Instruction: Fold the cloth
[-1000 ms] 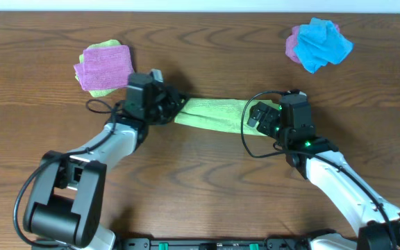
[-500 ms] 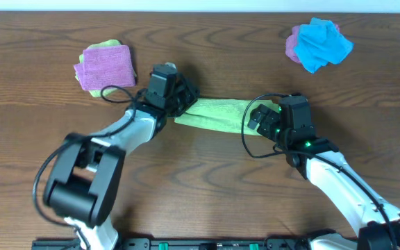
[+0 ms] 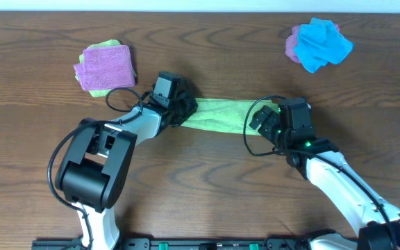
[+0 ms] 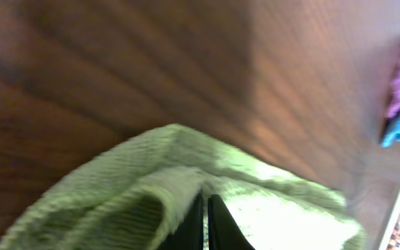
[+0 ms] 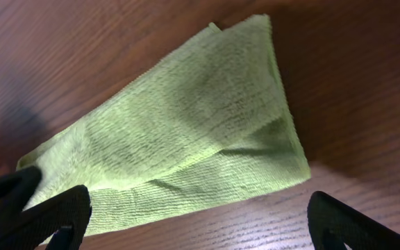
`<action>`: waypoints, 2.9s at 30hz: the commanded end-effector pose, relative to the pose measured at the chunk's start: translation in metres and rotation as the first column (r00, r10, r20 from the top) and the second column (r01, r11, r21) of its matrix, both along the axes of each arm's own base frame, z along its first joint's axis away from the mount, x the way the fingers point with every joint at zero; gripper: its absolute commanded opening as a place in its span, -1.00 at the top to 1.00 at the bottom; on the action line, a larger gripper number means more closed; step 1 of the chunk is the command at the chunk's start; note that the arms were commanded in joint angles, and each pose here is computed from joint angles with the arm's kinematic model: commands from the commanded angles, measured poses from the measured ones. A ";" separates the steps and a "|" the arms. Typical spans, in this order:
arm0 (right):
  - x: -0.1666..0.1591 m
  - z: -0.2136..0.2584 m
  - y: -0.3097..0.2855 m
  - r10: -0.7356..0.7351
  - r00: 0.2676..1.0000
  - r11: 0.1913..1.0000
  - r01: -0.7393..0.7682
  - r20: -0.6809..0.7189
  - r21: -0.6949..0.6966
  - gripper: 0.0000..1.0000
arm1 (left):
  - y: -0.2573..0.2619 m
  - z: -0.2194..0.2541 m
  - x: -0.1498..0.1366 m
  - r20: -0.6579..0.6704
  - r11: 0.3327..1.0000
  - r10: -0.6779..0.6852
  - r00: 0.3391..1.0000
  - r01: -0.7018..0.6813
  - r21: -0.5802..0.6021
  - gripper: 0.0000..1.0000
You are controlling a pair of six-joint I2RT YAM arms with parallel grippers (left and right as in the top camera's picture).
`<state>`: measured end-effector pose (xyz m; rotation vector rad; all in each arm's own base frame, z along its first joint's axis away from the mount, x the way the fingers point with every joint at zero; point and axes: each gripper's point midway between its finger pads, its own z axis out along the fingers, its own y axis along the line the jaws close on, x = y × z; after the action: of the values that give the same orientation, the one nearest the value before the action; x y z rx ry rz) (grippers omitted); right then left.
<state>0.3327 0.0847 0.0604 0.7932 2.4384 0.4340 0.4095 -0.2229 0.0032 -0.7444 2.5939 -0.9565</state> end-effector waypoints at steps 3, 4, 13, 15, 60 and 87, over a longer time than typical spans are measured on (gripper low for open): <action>0.000 -0.007 -0.003 -0.044 0.999 0.999 0.045 -0.029 0.014 -0.99 | 0.000 -0.005 0.003 0.013 0.999 -0.031 0.999 0.031 0.033 0.89; -0.001 -0.012 -0.002 -0.049 0.998 0.999 0.050 -0.045 0.017 -0.99 | 0.000 -0.006 0.003 0.013 0.999 -0.030 0.999 0.030 0.035 0.89; 0.010 -0.049 0.002 -0.059 0.994 0.998 0.061 -0.092 0.023 -0.99 | 0.011 -0.012 0.000 -0.008 0.997 -0.027 1.000 0.028 0.074 0.88; 0.012 -0.052 0.003 -0.060 0.994 0.998 0.062 -0.089 0.023 -0.98 | 0.015 -0.013 0.000 -0.016 0.997 -0.021 1.000 0.022 0.079 0.88; 0.034 0.034 0.112 0.351 0.888 0.934 -0.355 0.296 -0.042 0.97 | 0.044 -0.018 0.004 -0.029 0.994 -0.011 1.000 0.014 0.107 0.88; 0.042 0.036 0.220 0.566 0.756 0.805 -0.592 0.329 -0.024 0.98 | 0.049 -0.016 0.007 -0.025 0.996 -0.006 1.000 0.009 0.092 0.89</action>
<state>0.3750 0.2904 0.0997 -0.0008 2.3047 0.7988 0.4177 -0.1887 0.0014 -0.7014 2.6273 -0.9130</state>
